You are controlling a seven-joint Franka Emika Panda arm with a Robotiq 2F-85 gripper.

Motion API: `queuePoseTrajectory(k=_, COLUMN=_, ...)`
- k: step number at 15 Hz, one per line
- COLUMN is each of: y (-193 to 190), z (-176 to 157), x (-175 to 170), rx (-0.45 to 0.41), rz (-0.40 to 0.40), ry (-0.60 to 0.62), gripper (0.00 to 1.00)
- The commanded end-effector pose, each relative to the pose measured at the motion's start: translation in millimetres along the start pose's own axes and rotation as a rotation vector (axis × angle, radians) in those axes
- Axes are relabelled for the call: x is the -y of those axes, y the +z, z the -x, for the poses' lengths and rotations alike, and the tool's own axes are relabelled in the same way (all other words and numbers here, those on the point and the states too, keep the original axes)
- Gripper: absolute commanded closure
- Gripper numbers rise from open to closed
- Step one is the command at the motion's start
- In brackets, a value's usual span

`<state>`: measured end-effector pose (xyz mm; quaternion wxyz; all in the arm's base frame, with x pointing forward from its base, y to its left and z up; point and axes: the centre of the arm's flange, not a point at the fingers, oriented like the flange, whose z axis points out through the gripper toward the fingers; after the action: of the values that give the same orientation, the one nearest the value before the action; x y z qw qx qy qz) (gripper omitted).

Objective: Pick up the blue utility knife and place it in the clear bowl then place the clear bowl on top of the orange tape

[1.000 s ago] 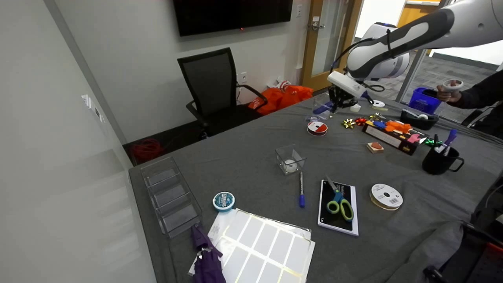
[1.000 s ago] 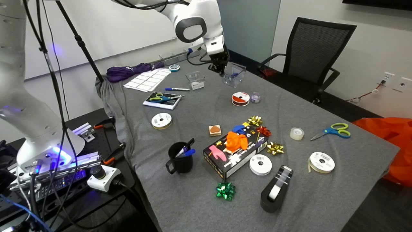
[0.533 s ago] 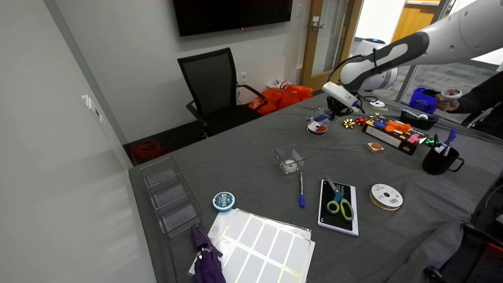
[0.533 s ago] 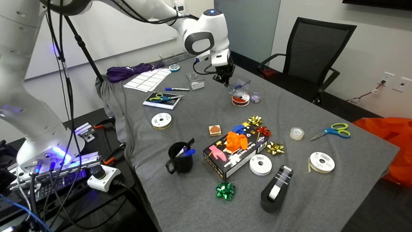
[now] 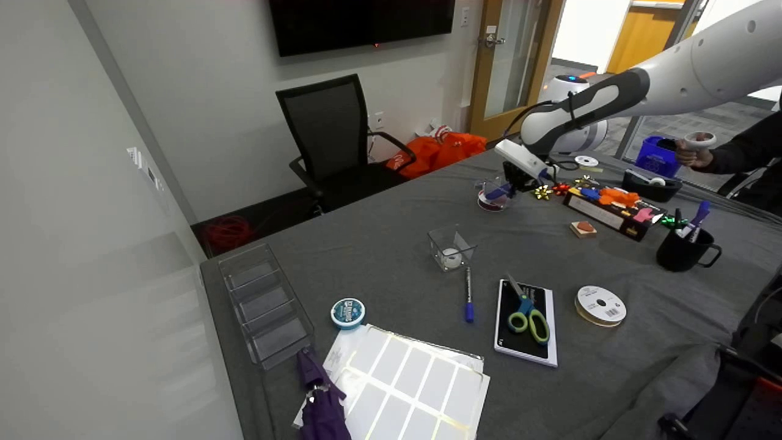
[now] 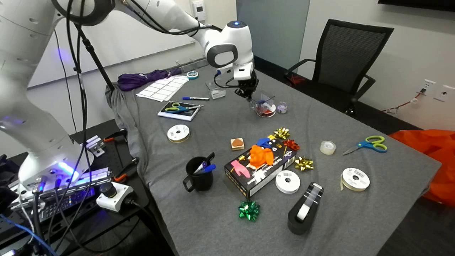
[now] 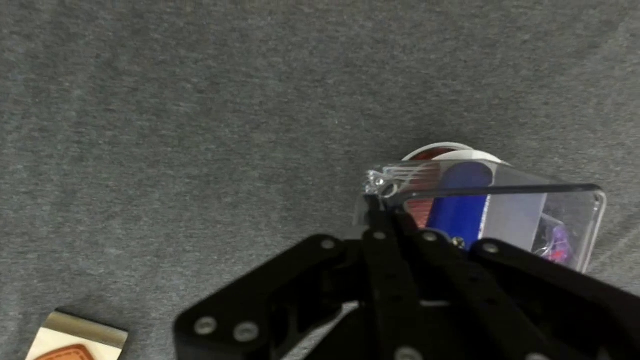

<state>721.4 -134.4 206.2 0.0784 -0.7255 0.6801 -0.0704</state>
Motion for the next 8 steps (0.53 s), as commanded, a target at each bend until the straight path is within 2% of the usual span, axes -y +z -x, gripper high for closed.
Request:
queuePoseTrajectory(k=1, y=-9, z=-1, x=18, rx=0.015, rz=-0.005, ry=0.035, gripper=0.99)
queuePoseTrajectory(k=8, y=-18, z=-6, x=40, rx=0.012, rz=-0.004, ry=0.125, gripper=0.99)
